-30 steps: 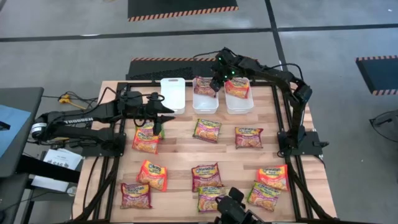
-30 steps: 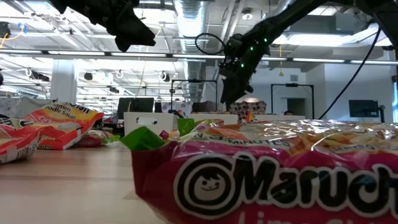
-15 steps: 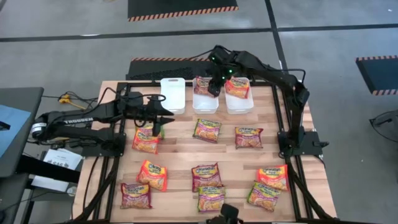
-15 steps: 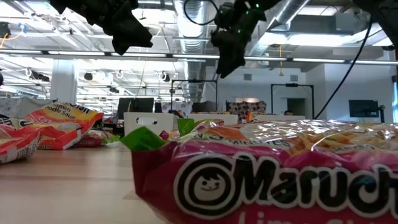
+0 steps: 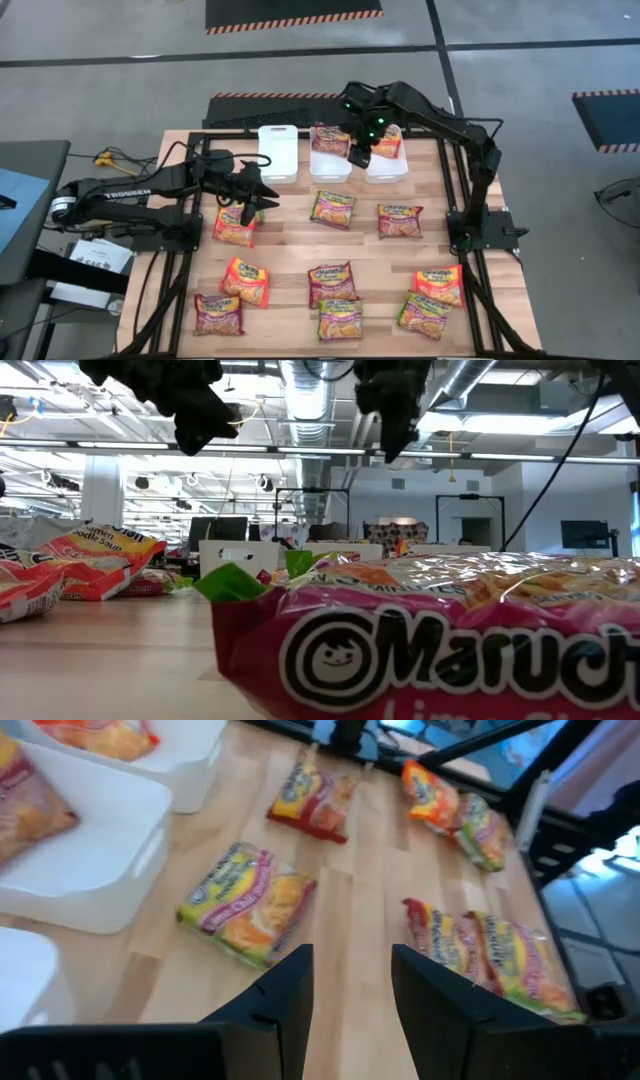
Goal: Sort Maruchan noodles
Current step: Put the green noodle pack into the left white bin
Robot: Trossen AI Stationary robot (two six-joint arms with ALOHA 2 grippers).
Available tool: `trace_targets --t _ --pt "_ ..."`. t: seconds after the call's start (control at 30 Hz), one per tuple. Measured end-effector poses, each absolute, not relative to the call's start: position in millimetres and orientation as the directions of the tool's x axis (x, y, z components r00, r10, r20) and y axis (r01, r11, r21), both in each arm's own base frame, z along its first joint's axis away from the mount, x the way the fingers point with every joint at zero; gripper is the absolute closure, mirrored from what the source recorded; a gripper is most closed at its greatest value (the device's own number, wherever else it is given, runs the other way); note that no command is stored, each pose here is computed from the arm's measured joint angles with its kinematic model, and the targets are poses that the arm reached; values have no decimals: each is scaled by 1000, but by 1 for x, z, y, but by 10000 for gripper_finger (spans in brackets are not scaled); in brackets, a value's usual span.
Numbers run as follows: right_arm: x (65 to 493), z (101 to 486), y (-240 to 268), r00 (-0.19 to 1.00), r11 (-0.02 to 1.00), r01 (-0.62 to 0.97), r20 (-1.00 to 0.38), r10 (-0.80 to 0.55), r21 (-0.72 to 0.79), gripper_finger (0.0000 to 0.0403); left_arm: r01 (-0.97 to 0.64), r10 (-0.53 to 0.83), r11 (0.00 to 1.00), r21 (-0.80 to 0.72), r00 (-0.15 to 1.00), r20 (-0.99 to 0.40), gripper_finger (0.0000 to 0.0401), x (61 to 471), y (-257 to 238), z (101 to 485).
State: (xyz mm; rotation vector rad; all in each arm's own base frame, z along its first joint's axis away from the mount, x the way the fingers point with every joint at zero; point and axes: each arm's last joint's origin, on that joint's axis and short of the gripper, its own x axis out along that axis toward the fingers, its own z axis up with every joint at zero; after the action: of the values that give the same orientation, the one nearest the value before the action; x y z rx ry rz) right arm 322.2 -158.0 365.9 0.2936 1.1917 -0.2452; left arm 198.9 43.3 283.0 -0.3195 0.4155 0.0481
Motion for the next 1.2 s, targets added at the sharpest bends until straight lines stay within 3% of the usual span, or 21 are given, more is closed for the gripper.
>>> trace_targets --t 0.43,0.6,0.8,1.2 --pt "268 444 -87 579 916 356 -813 -61 184 181 47 -160 956 -288 910 -382 278 217 21 278" --pt "252 464 -55 646 928 311 -762 -50 203 181 100 -260 920 -378 879 -399 259 231 13 268" --pt "245 472 -14 678 933 289 -734 -41 215 181 113 -336 841 -529 876 -346 229 253 1 259" --pt "249 467 52 677 934 305 -732 -73 189 181 147 -428 778 -611 836 -344 226 279 -50 234"
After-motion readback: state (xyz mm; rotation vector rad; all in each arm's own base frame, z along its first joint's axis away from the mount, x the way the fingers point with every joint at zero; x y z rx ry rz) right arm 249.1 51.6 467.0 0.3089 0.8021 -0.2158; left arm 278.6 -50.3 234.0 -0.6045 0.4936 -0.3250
